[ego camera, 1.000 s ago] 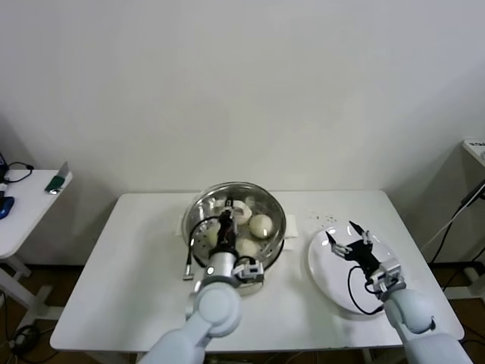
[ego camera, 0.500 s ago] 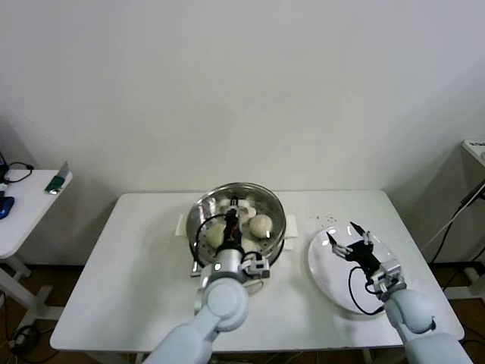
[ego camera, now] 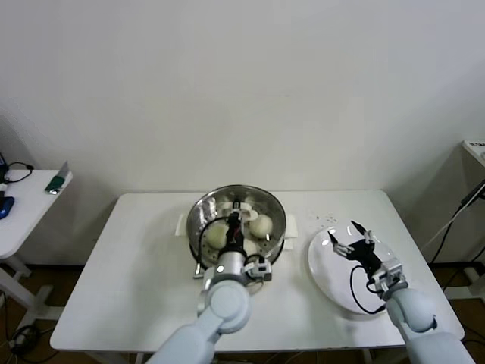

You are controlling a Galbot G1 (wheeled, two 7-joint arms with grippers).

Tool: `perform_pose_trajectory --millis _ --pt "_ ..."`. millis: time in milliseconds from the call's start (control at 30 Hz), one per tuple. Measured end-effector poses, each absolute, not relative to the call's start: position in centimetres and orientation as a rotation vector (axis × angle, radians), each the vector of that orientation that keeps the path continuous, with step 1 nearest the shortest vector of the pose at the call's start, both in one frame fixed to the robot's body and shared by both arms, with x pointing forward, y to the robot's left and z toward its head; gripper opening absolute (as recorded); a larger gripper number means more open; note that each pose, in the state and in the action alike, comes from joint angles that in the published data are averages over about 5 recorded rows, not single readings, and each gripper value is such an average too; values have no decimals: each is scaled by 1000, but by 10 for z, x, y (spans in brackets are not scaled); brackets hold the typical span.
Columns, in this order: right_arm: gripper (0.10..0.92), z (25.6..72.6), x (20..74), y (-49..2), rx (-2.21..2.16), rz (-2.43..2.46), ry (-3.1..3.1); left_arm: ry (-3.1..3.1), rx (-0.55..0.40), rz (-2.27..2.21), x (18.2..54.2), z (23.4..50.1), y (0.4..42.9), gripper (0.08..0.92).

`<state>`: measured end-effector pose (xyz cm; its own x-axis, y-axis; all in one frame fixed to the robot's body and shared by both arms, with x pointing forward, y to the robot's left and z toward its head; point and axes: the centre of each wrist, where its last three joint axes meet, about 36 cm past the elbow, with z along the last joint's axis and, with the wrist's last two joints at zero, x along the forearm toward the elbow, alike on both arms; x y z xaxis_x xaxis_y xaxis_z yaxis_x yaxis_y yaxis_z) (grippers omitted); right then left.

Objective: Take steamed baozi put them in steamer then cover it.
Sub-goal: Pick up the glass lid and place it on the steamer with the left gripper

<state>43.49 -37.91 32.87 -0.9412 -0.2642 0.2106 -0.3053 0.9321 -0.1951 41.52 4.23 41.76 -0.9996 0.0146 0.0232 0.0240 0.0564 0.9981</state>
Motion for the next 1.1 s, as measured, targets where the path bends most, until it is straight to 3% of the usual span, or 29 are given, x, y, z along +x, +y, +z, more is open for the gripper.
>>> perform_pose_trajectory --millis 700,800,1100 --pt "823 331 435 -381 431 344 -2909 -2219 -41 -2215 415 413 44 148" --pt "823 333 435 -382 427 351 -2904 -2212 -41 -2222 415 416 46 186" --pt "823 338 435 -386 406 370 -2870 -2234 -48 -2211 408 428 54 437"
